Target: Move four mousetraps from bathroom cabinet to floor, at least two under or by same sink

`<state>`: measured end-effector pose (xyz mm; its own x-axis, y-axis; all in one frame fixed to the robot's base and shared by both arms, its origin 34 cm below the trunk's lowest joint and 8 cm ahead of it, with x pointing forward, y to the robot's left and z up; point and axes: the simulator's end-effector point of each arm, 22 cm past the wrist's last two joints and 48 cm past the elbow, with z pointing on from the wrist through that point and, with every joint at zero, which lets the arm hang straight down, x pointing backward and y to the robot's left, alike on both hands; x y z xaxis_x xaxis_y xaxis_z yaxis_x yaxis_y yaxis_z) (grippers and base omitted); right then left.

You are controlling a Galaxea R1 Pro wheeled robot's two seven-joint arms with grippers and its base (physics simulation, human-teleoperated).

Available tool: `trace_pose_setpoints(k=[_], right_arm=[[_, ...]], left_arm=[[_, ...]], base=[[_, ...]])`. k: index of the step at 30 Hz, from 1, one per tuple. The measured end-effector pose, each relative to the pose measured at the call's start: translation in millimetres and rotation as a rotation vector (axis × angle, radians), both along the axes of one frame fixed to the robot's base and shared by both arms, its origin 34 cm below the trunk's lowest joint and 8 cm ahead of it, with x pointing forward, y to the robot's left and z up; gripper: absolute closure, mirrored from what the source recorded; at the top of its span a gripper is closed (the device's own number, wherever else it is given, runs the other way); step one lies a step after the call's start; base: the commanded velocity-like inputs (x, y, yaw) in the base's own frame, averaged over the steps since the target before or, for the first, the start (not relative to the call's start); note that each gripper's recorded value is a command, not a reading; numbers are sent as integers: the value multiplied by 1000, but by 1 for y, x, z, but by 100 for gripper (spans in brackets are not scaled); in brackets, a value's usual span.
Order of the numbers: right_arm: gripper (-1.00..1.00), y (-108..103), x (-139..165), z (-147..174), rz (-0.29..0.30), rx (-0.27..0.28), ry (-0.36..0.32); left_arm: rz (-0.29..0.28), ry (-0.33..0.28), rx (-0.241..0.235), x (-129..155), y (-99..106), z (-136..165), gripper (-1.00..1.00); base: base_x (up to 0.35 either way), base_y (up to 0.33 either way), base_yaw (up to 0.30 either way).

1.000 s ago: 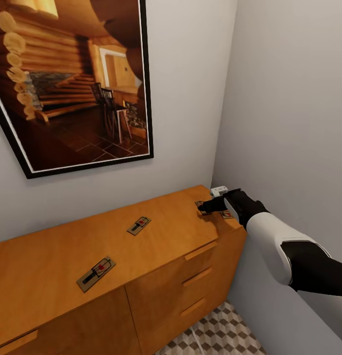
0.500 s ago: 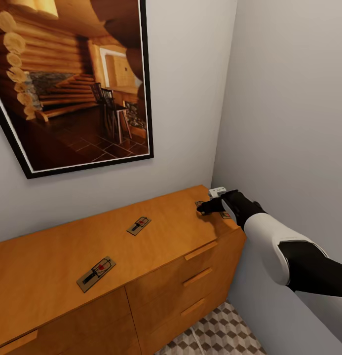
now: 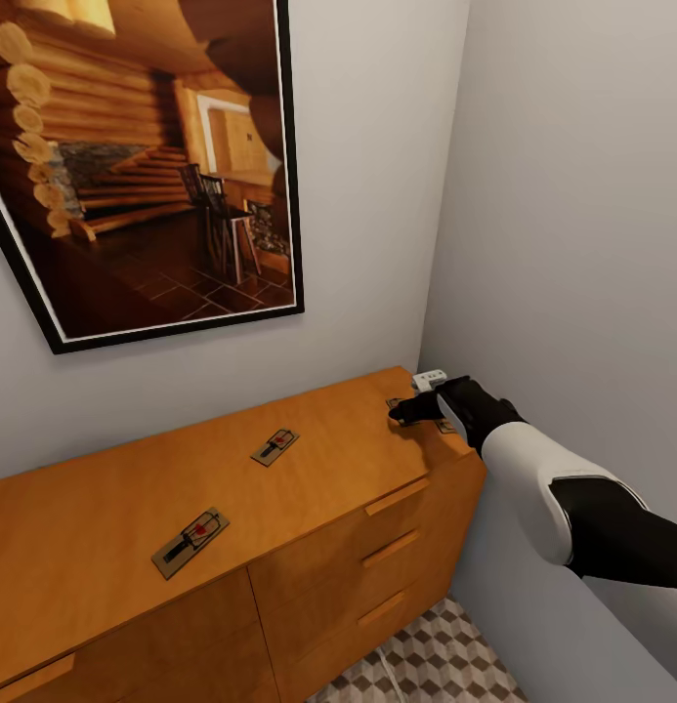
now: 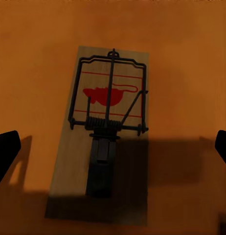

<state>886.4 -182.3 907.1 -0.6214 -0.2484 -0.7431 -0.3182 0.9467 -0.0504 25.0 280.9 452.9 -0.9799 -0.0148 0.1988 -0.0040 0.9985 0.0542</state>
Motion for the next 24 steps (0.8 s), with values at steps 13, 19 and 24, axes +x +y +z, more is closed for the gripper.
trace_pose_setpoints(k=[13,19,24], right_arm=[[-100,-5,2,0,-19,-16,-6],[-100,-6,2,0,-27,-23,-9],[-100,-5,2,0,-29,-26,-10]], left_arm=[[0,0,-1,0,-1,0,-100],[0,0,-1,0,-1,0,-100],[0,0,-1,0,-1,0,-100]], base=[[0,0,0],[0,0,0],[0,0,0]])
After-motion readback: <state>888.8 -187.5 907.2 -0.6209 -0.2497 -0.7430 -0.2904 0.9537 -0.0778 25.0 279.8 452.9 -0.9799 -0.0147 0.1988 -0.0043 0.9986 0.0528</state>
